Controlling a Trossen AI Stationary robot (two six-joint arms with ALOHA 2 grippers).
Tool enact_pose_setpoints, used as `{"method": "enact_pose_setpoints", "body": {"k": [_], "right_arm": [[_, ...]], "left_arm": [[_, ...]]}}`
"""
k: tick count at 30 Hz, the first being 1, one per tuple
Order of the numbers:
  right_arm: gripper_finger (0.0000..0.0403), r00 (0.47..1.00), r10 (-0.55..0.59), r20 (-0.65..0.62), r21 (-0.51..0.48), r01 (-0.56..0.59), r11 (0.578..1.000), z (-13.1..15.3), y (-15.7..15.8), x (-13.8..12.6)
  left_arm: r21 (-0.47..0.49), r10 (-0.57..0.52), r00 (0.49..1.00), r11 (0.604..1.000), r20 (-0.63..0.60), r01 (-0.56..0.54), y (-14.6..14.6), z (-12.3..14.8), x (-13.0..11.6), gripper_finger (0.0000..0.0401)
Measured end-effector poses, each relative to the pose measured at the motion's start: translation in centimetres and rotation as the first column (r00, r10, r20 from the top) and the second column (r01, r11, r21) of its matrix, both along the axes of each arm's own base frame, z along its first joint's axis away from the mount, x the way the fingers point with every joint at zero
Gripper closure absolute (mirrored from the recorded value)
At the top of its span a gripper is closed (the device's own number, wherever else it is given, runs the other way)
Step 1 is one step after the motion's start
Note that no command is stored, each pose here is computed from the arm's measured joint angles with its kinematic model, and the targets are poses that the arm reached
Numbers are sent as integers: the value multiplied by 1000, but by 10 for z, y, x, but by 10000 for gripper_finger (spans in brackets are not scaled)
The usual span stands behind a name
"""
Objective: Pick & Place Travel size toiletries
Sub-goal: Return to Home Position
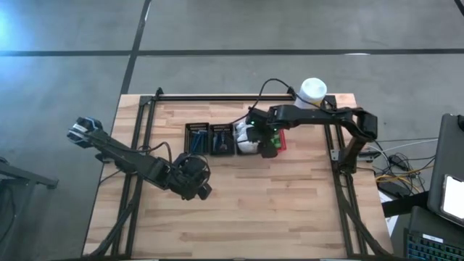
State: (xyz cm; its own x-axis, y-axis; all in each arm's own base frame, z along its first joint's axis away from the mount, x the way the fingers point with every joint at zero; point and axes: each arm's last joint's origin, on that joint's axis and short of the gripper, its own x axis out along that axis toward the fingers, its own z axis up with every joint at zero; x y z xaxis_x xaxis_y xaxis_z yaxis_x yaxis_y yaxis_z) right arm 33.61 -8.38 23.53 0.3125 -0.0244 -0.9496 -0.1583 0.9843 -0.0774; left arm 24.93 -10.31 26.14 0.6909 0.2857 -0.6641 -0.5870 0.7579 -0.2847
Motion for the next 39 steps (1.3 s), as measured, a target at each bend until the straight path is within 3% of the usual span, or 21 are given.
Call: {"method": "enact_pose_setpoints", "body": {"k": [9,16,21,24,26,31,35,39], "right_arm": [[182,971,-138,196,-7,142,990,64,7,-34],[169,899,-219,380,41,220,975,122,22,-88],[155,789,-334,516,143,306,941,157,32,-132],[147,683,-471,559,264,392,881,173,38,-160],[140,641,-495,587,309,387,869,180,44,-177],[125,643,-438,628,379,239,894,177,59,-204],[112,639,-449,624,449,176,876,153,65,-209],[99,590,-468,658,538,67,840,123,69,-203]], "left_arm": [[-25,-3,998,1000,58,4,-2,4,4,389],[-51,-5,992,999,123,11,-4,9,9,389],[-41,34,990,999,138,-28,2,10,11,389],[-34,61,982,998,179,-55,8,14,15,389],[-7,22,979,1000,204,-21,12,19,18,389],[33,-124,961,992,248,119,33,29,33,389],[75,-176,941,984,289,161,55,35,42,389],[116,-216,921,975,323,188,71,42,46,389]]}}
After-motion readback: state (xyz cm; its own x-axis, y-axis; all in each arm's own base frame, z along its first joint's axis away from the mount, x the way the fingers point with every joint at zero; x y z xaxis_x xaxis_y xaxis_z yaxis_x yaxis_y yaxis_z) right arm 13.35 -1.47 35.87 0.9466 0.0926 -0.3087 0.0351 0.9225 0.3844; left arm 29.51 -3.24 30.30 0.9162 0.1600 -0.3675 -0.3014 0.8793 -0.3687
